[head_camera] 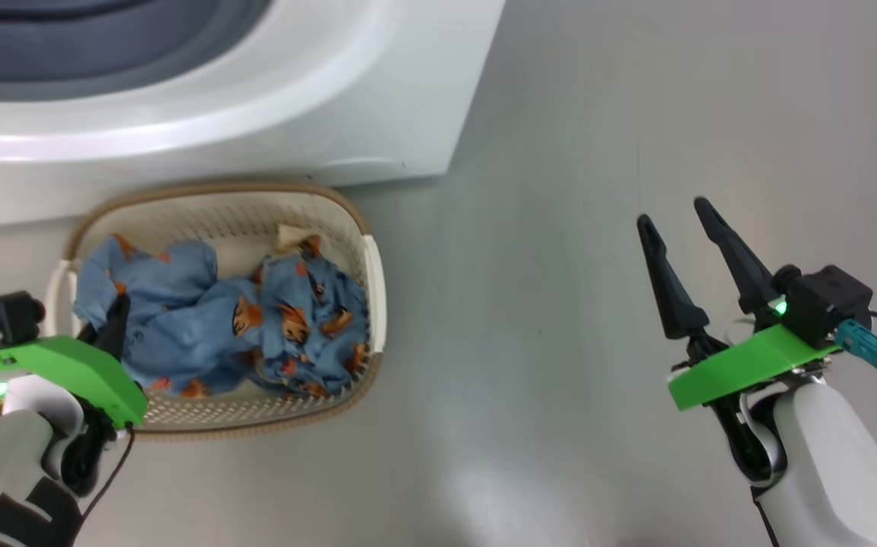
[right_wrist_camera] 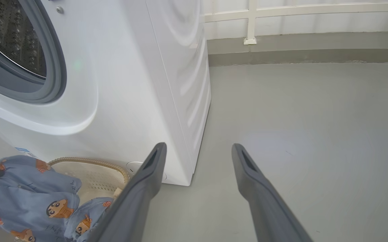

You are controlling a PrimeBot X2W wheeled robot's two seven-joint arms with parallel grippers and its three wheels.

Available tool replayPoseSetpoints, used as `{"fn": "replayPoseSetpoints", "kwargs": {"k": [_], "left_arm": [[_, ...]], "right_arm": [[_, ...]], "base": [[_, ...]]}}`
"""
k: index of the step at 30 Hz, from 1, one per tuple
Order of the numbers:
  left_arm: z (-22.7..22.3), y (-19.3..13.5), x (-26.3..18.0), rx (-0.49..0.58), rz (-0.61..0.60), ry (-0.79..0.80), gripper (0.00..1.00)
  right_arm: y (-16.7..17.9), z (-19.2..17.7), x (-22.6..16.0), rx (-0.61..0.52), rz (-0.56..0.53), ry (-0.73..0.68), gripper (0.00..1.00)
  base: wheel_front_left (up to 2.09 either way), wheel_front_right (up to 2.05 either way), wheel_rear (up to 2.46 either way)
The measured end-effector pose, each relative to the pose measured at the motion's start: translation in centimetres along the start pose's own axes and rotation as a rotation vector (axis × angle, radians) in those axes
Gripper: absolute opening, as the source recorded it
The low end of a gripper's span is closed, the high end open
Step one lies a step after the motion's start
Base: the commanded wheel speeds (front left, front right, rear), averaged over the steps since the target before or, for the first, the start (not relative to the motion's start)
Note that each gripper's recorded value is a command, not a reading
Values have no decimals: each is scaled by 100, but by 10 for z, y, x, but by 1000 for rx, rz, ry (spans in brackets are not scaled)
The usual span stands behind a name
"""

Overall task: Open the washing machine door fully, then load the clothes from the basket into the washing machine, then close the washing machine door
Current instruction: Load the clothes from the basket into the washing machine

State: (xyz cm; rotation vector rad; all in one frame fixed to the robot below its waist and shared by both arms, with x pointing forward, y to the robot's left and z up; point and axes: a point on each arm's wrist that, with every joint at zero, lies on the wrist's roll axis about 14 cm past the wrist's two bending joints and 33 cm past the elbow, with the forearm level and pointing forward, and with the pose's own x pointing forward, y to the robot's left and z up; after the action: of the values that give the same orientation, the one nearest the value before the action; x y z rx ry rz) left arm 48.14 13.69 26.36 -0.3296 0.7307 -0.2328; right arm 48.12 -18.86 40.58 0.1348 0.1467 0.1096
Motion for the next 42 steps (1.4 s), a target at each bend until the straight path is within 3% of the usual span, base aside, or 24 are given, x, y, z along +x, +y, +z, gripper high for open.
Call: {"fn": "replayPoseSetpoints", "kwargs": {"k": [16, 31, 42], "left_arm": [[66, -6, -101, 77, 32, -355, 0], [71, -17, -190, 138, 93, -579, 0], [71, -29, -206, 133, 87, -632, 0]], "right_arm": [[7, 34, -47, 4, 2, -58, 100], [-2, 48, -92, 1, -36, -92, 100], [-9, 52, -101, 1, -61, -107, 100]], "base": [[0, 0, 0], [0, 0, 0], [0, 0, 0]]}}
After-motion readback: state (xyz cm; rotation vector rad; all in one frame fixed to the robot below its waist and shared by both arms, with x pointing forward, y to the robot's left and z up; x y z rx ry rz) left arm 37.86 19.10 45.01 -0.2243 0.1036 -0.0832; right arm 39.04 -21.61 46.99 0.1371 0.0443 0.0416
